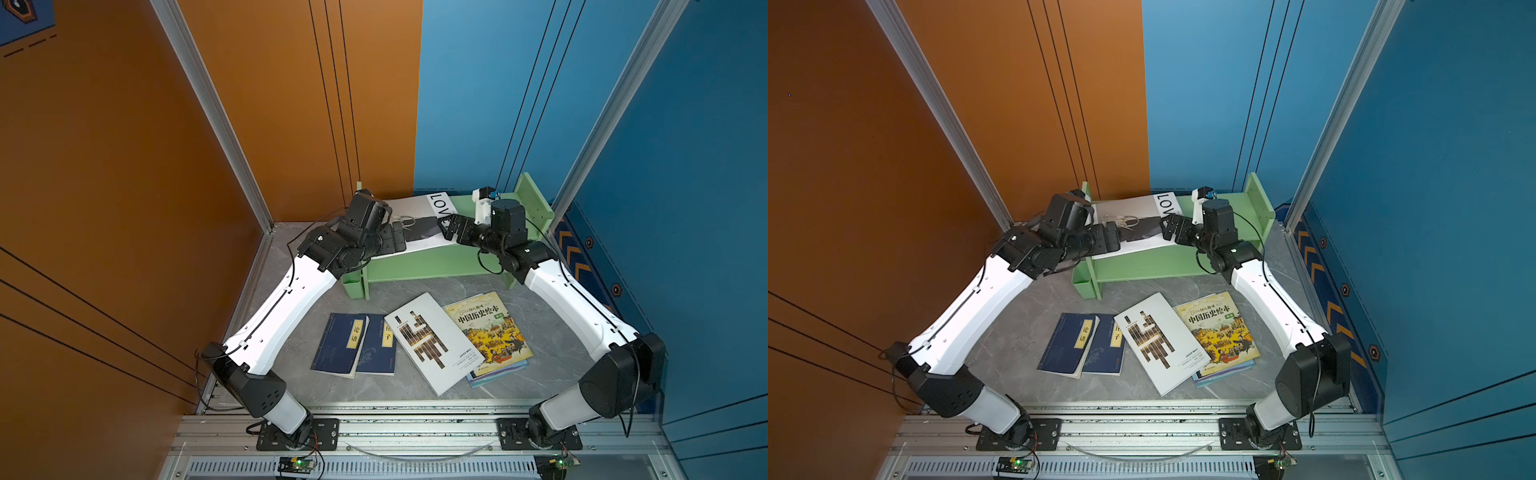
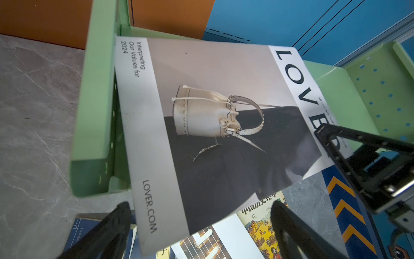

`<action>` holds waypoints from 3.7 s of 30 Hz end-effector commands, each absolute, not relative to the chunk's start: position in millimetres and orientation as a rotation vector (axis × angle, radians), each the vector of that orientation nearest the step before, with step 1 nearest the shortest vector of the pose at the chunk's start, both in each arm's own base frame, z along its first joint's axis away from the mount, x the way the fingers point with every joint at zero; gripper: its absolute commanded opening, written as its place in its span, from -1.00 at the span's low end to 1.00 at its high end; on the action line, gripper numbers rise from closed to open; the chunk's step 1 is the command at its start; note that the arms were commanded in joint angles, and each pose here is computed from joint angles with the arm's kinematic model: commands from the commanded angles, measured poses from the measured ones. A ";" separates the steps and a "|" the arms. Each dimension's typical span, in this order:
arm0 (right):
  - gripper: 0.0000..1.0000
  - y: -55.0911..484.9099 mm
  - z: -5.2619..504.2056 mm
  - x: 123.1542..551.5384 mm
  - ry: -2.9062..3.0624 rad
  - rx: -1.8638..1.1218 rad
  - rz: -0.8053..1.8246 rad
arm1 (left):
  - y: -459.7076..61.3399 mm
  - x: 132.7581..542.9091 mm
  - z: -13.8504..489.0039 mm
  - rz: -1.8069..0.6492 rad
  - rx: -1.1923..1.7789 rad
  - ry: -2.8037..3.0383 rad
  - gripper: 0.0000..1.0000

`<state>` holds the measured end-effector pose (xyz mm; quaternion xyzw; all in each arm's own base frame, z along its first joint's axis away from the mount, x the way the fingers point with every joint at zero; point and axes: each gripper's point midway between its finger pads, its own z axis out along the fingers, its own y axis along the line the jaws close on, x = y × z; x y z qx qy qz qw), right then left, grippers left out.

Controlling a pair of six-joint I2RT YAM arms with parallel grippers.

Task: Stacking books/files
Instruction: Rotate the book at the bookshelf.

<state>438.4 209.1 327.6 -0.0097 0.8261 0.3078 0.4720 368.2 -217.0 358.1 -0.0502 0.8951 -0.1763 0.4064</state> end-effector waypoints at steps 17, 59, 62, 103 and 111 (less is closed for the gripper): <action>0.96 218.1 350.2 385.0 1.942 -0.066 0.863 | -251.0 381.1 350.5 -0.596 -0.045 2.278 0.96; 0.96 219.5 339.4 419.7 1.964 0.014 0.815 | -190.5 360.9 361.8 -0.354 -0.047 2.269 0.96; 0.96 220.6 339.8 422.3 1.961 0.014 0.815 | -204.5 357.1 361.1 -0.444 -0.014 2.282 0.96; 1.00 91.5 369.2 449.0 1.871 0.292 0.696 | -366.1 343.5 356.7 -0.862 0.340 2.218 0.96; 1.00 111.1 386.8 447.2 1.834 0.268 0.738 | -314.5 343.7 391.2 -0.668 0.389 2.134 0.96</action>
